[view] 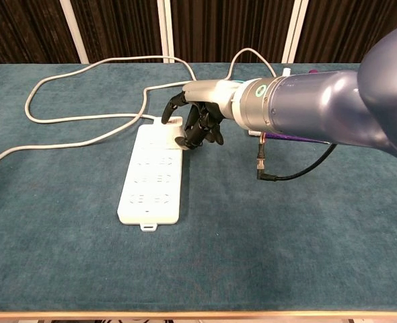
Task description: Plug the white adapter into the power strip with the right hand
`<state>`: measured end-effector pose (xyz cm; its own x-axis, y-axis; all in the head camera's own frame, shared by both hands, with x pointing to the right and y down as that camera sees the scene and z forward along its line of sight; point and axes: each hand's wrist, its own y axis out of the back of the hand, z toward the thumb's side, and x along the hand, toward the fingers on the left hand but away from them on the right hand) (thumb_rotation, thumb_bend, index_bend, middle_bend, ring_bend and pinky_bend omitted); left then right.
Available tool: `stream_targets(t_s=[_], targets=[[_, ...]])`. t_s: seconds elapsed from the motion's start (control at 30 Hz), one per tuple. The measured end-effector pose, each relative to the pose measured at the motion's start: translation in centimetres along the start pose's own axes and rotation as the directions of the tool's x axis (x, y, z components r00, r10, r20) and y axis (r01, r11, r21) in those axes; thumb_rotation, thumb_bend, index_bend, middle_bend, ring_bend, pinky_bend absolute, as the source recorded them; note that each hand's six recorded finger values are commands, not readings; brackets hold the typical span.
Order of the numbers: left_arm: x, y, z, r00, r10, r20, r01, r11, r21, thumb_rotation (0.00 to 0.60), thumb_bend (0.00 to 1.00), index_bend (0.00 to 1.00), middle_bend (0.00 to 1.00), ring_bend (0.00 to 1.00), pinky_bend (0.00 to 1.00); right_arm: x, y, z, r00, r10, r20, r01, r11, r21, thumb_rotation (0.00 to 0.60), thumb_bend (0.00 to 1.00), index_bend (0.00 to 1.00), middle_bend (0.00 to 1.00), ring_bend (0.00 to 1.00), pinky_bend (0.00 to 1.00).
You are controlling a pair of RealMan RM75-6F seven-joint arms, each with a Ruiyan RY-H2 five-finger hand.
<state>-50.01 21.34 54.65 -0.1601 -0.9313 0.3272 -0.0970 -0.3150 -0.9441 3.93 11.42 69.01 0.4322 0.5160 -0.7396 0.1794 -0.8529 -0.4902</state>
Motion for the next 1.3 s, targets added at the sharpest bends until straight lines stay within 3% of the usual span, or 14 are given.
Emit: stream_targets(t_s=[0.87,1.3], targets=[[0.1,0.1,-0.2,1.000,0.005,-0.008,-0.005,1.000,0.000,0.600,0.14,0.27,0.10,0.02,0.13,-0.4,-1.2,-0.9,0.999,0.034,0.032,-0.034,0.999,0.019,0.600,0.57,0.30,0.77,0.76,0.70],[0.0,0.2,-0.2,1.000,0.009,-0.007,-0.009,1.000,-0.002,0.600,0.14,0.27,0.10,0.02,0.13,0.1,1.8,0.3,0.999,-0.044,0.002,0.044,0.996,-0.074,0.600,0.57,0.26,0.74,0.76,0.70]])
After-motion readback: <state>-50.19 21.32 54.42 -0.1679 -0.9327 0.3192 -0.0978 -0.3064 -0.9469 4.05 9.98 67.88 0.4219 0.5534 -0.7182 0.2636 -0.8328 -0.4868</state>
